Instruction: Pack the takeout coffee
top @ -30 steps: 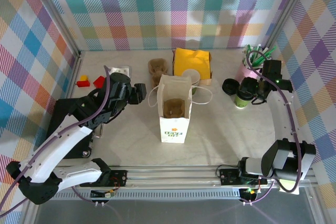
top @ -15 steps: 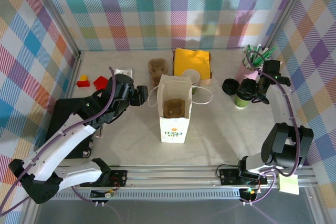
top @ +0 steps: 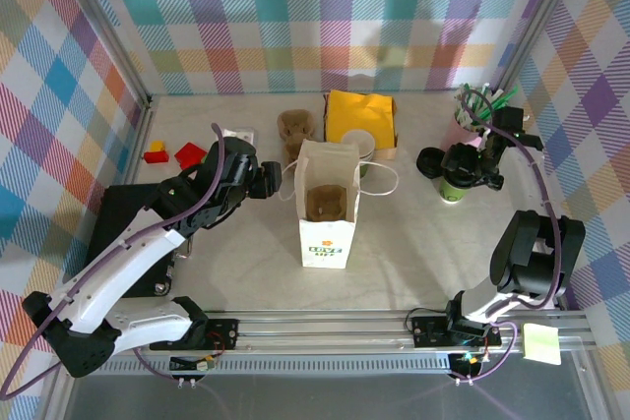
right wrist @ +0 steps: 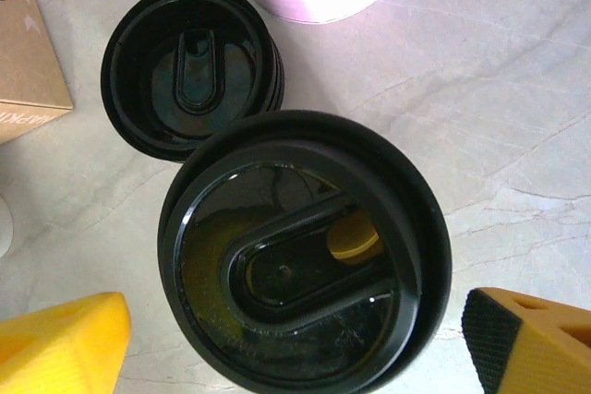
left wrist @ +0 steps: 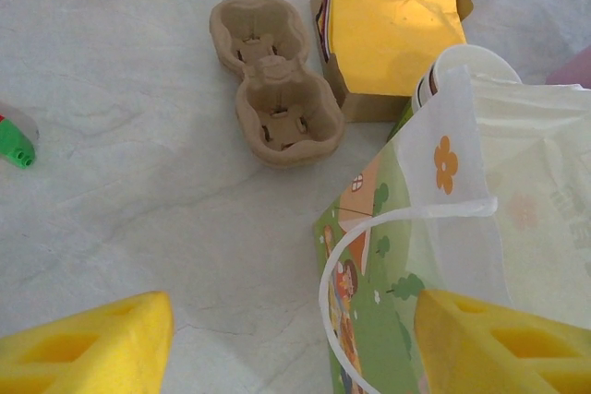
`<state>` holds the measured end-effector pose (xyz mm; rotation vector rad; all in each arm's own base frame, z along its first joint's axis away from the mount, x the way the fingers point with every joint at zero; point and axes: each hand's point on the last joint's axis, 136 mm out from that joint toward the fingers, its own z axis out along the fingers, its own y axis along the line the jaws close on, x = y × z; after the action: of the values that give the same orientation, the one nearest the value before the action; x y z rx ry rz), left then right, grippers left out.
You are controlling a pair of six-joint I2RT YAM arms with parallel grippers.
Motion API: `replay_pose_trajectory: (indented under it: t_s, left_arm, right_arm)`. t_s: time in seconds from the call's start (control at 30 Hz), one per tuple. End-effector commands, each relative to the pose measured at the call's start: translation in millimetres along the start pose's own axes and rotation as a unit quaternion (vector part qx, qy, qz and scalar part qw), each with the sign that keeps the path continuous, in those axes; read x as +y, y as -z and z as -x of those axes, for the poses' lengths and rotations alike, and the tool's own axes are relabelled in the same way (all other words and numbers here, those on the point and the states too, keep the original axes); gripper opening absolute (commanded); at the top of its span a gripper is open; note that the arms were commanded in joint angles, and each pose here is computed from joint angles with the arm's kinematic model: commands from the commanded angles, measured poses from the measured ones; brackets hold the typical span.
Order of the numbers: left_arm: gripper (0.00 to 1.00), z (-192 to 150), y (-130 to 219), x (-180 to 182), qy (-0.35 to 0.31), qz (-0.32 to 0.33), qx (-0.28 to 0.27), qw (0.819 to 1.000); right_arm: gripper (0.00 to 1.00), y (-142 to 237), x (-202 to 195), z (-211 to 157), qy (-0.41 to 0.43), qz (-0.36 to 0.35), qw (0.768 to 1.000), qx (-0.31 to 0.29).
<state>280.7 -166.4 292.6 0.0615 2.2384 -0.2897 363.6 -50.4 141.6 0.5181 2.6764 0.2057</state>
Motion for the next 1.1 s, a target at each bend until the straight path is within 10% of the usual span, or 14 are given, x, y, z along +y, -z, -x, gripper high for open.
replay_pose_trajectory:
  t_s: [0.0,1.07]
  left_arm:
    - [0.7,9.8,-0.4,-1.6,0.0,-0.007,-0.016,1.0]
    - [0.69,2.7,-11.7,0.7,0.006,-0.007,0.002,1.0]
  right_arm:
    - [0.93,2.4,3.6,0.8,0.01,0.011,1.0,0.012]
    - [0.85,5.2,4.4,4.0,0.036,-0.016,0.999,0.033]
